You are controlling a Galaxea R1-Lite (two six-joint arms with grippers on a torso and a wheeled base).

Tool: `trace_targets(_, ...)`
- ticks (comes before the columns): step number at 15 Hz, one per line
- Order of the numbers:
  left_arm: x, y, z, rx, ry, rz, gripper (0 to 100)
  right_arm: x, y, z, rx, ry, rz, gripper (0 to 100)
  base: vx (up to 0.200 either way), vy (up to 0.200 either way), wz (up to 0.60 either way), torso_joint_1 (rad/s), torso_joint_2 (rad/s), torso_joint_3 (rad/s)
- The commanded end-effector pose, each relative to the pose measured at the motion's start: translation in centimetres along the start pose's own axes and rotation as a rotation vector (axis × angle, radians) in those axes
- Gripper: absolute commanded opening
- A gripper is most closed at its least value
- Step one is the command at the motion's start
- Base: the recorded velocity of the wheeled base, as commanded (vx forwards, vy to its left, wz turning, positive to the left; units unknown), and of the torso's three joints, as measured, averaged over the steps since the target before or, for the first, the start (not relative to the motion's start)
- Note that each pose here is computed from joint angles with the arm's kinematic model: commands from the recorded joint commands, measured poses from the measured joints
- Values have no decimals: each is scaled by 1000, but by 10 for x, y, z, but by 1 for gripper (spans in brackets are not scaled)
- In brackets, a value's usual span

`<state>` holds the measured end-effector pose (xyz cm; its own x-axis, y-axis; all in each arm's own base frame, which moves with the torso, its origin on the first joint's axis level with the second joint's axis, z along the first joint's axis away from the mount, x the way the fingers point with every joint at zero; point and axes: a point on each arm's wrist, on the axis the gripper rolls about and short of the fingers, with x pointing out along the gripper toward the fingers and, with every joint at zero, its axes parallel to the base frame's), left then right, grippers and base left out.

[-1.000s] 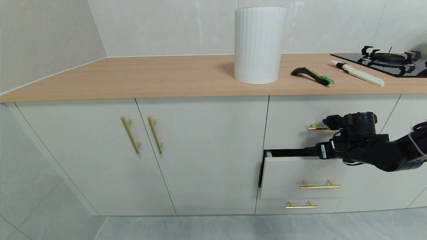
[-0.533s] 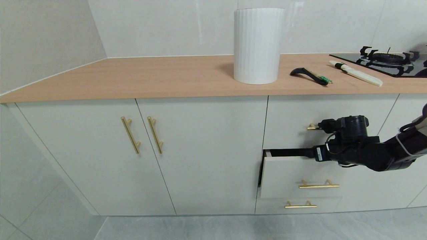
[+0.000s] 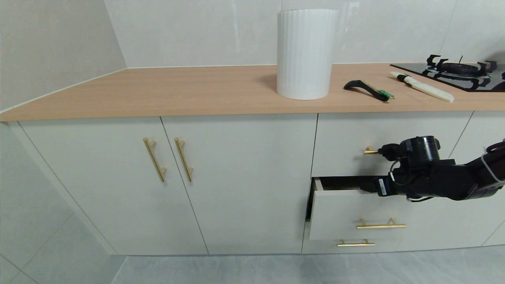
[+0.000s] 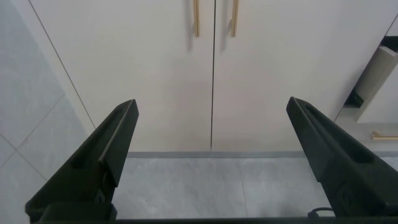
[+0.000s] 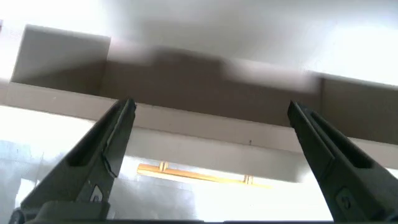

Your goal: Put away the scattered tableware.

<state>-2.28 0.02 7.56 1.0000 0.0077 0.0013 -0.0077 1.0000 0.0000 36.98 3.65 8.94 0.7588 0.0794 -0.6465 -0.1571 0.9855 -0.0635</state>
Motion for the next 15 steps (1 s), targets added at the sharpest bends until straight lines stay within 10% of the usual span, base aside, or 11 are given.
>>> trace_targets(1,0,0,0,0,1,2,100,-12,0,3,0,-17,-2,100,0,0,0,0,0,0)
trace_targets(15,0,0,0,0,1,2,100,-82,5,-55,-11,285,26,100,0,0,0,0,0,0)
